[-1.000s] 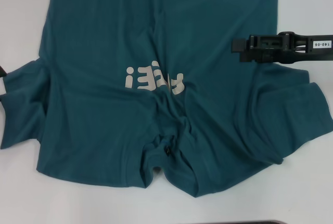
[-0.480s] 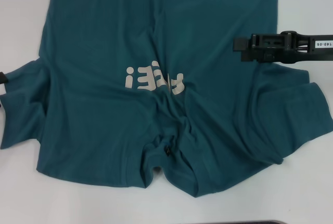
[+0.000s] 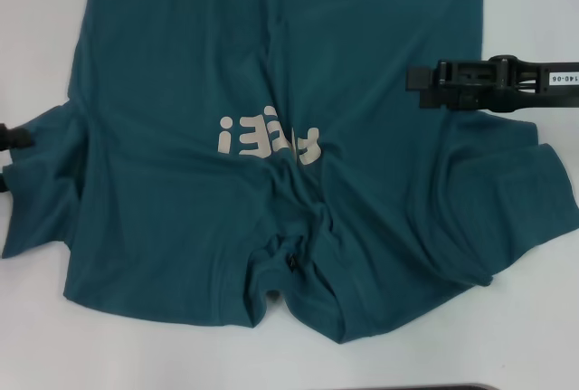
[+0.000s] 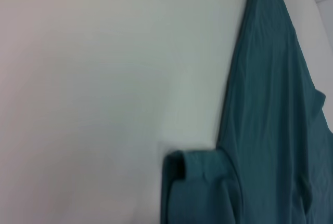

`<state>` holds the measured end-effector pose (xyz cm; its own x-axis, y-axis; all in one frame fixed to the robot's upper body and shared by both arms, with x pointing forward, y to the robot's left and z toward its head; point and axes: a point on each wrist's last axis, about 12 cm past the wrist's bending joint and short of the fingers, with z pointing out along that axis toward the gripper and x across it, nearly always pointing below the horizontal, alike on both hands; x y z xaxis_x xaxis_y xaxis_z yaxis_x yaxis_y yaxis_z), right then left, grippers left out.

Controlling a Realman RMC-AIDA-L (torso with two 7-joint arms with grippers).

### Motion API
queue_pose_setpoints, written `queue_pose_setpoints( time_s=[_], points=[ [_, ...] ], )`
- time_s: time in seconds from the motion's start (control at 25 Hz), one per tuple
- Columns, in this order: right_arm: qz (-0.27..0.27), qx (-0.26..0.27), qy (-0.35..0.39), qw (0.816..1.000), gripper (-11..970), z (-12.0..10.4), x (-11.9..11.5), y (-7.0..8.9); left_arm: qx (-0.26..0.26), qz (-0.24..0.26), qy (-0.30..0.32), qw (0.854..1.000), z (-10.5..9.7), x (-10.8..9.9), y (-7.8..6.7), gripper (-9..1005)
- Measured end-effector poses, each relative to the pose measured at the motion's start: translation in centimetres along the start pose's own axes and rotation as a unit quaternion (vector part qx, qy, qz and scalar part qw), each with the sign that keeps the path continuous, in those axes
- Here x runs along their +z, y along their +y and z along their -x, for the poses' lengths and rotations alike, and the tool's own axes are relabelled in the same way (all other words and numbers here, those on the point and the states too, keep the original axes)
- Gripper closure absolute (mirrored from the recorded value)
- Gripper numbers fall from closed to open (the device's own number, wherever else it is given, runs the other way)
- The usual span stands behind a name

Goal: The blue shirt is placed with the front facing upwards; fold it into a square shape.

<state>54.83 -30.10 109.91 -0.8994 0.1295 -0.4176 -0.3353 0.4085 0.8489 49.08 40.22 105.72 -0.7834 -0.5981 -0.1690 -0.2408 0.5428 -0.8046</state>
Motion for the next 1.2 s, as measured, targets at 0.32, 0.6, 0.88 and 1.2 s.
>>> queue_pose_setpoints(
  time_s=[0.32,0.6,0.88,1.2],
  points=[
    [0.000,0.002,-0.006,1.000,13,-0.2,-0.4,-0.2,0.014,-0.005,0.014,1.000,0.2,1.3,-1.1,223],
    [-0.001,0.004,-0.009,1.000,14,-0.4,-0.6,-0.2,0.012,-0.004,0.015,1.000,0.5,1.3,-1.5,276],
    [0.001,0.009,-0.016,1.000,14,-0.3,-1.0,-0.2,0.010,0.009,0.020,1.000,0.3,1.3,-1.2,369],
    [0.003,0.010,-0.020,1.000,14,-0.2,-1.2,-0.2,0.009,0.012,0.022,1.000,0.2,1.2,-1.1,800]
  ],
)
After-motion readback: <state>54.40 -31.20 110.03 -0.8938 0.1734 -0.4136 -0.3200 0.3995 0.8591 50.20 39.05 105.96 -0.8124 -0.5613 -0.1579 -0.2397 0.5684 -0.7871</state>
